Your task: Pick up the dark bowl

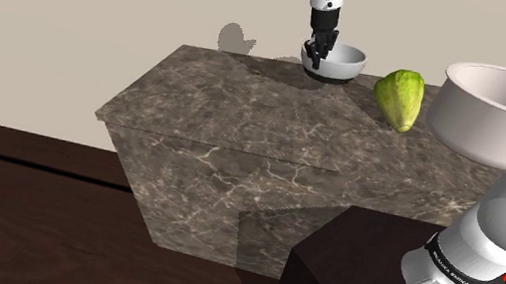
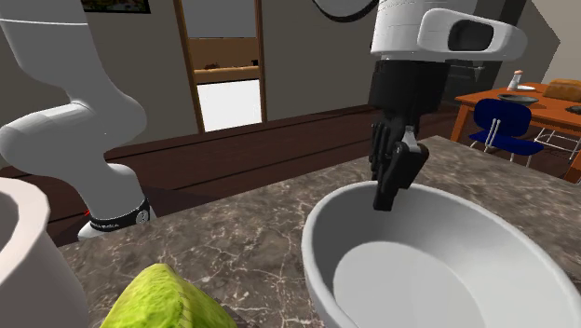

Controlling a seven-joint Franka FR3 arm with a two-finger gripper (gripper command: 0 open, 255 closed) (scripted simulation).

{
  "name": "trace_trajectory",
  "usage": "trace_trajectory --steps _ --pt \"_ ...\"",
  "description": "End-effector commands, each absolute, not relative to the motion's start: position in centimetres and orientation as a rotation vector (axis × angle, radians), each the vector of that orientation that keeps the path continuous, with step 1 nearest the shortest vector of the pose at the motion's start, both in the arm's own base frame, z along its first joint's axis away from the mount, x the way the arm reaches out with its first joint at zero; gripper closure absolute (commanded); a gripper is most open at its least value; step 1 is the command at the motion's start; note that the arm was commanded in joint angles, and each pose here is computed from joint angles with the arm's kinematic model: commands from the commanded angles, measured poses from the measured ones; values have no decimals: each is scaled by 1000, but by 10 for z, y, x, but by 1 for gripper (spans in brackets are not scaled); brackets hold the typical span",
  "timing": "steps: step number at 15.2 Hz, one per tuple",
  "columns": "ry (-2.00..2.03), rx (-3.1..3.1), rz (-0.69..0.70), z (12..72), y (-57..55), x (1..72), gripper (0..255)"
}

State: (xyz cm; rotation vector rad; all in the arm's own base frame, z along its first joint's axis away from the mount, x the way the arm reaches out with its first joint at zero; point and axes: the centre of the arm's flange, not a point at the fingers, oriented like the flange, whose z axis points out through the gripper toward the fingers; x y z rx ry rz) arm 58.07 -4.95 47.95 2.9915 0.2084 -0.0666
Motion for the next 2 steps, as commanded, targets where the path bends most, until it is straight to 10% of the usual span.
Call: trace_trajectory --steps 1,2 --pt "208 2991 -65 486 -50 581 255" --pt "208 2991 -65 486 -50 581 255"
